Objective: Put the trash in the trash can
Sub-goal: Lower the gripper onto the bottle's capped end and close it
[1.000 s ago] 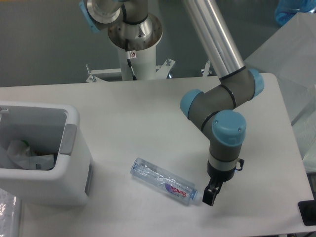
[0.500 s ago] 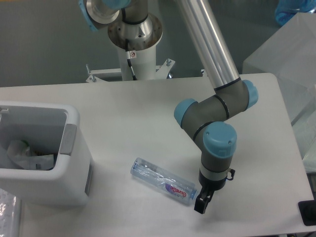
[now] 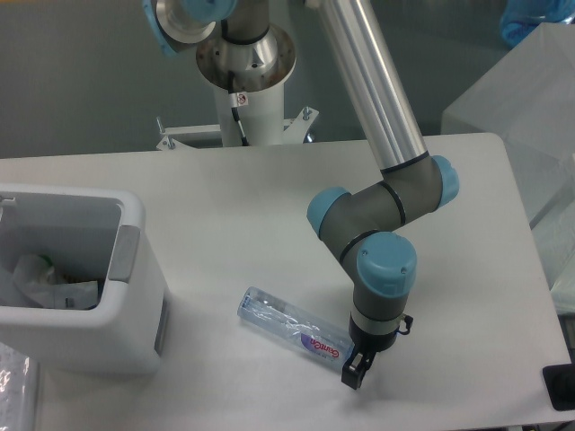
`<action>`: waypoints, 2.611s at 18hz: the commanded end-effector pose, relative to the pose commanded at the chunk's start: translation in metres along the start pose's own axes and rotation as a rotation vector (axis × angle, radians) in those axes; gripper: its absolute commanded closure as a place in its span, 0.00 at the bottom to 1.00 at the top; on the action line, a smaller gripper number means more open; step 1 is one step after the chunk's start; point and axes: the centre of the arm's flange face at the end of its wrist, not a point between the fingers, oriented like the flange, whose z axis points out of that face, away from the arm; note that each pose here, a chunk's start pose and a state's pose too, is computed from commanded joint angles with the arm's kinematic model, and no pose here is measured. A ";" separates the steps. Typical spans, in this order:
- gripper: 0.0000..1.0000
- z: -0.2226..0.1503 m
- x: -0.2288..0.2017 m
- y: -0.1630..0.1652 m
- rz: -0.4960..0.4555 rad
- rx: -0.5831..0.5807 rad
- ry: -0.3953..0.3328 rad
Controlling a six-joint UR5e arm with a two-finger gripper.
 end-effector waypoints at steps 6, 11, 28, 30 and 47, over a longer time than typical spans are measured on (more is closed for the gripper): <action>0.36 0.002 0.008 0.010 0.019 -0.008 -0.001; 0.46 0.003 0.008 0.011 0.019 -0.010 -0.001; 0.66 0.001 0.007 0.010 0.022 -0.007 0.001; 0.68 0.000 0.007 0.009 0.021 -0.006 0.002; 0.72 -0.082 0.022 -0.003 0.083 0.127 0.067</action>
